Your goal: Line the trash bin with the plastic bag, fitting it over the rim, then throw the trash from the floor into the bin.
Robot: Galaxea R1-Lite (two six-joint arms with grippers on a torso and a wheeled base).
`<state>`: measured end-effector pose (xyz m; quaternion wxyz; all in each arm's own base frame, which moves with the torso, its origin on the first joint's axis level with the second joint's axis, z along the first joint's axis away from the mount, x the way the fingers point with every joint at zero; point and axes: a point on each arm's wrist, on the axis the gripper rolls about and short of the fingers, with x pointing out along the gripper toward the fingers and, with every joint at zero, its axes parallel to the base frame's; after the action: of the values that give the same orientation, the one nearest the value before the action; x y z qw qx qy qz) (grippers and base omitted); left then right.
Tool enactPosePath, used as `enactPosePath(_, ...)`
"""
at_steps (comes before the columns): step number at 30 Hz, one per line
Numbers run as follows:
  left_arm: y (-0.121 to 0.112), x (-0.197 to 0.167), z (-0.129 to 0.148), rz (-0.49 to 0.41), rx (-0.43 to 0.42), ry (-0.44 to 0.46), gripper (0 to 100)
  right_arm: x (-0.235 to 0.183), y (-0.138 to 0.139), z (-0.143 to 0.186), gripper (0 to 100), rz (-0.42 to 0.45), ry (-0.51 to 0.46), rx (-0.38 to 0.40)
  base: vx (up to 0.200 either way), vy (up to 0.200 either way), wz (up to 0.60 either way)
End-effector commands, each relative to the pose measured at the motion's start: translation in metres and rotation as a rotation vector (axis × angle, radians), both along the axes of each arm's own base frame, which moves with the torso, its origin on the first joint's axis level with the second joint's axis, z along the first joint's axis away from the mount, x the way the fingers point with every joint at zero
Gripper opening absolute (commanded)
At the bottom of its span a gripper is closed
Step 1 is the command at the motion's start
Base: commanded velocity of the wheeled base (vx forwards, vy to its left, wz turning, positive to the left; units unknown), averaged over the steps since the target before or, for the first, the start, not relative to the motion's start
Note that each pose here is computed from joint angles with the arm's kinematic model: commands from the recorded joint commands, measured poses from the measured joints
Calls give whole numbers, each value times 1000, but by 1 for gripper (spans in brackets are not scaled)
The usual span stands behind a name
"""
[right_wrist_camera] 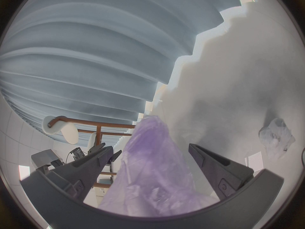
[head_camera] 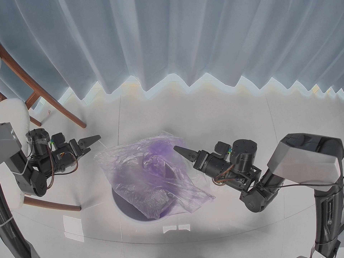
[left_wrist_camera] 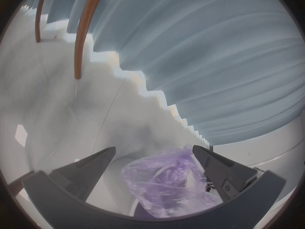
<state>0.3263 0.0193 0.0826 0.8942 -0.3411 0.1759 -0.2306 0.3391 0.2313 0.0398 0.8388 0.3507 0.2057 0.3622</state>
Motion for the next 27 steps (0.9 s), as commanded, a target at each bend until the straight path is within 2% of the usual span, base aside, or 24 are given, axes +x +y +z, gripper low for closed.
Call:
enactPosePath(1,-6,-35,58,2,20,-160,100,-18,-21,42,100,-12,-114,21,0,0,0)
enactPosePath(3,-7,-43,67,1,23,-187,100,-19,-30,47,100,-35,-136,22,0,0,0)
enactPosePath(4,-15,-59,82,-24,25,-232,100,-24,-43,52,100,-56,-169,16,0,0,0)
enactPosePath(9,-34,-102,117,-93,20,-318,100,-52,-69,72,100,-84,-258,7,0,0,0)
enactPosePath(12,-44,-137,137,-145,17,-353,100,-68,-87,81,100,-113,-277,-19,0,0,0)
enactPosePath(13,-44,-139,138,-151,16,-355,100,-68,-88,81,100,-114,-277,-19,0,0,0)
enactPosePath(16,-60,-179,144,-271,-1,-277,100,-70,-107,89,100,-163,-290,-36,0,0,0)
enactPosePath(18,-62,-189,140,-295,1,-208,100,-67,-114,93,100,-191,-314,-58,0,0,0)
enactPosePath(23,-62,-176,130,-283,-2,-112,100,-72,-112,96,100,-181,-354,-107,0,0,0)
enactPosePath(27,-58,-166,124,-254,9,-98,100,-88,-98,85,100,-119,-339,-152,0,0,0)
